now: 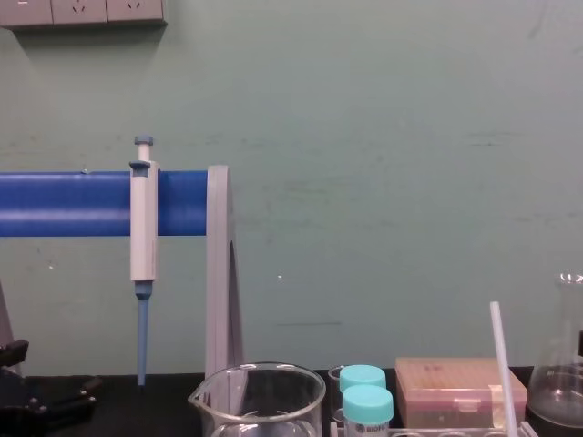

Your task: Pick up the stirring rod with one hand, then place it down.

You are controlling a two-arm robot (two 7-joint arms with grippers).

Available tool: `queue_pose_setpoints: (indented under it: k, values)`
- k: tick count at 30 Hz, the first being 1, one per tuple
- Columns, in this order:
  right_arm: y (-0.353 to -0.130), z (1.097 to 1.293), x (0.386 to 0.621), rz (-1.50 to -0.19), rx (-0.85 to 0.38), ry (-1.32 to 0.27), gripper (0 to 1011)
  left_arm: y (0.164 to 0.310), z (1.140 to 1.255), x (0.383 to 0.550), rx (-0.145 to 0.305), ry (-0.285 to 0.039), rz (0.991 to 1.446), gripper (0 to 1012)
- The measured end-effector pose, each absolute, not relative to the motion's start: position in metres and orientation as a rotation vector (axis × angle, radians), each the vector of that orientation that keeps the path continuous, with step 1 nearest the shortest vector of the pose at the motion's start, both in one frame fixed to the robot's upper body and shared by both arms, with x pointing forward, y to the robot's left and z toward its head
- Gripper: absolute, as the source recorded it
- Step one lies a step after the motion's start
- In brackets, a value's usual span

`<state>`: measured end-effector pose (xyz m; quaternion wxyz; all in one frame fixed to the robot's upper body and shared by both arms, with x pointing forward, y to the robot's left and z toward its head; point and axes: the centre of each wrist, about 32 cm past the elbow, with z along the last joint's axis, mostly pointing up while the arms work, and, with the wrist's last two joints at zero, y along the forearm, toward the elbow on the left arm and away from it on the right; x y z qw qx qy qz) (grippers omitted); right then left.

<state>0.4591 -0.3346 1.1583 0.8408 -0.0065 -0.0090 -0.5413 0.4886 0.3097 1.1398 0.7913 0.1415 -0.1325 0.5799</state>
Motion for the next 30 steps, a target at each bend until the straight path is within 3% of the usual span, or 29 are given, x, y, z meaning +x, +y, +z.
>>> queue_pose_setpoints:
  k: [9,30]
  values:
    - [-0.325,1.142,0.482,-1.247,-0.114,0.014,1003,0.31,1.14,0.489,0.305,-0.285,1.248,1000]
    - [-0.326,1.145,0.479,-1.246,-0.099,0.002,1003,0.31,1.14,0.489,0.305,-0.285,1.248,1000]
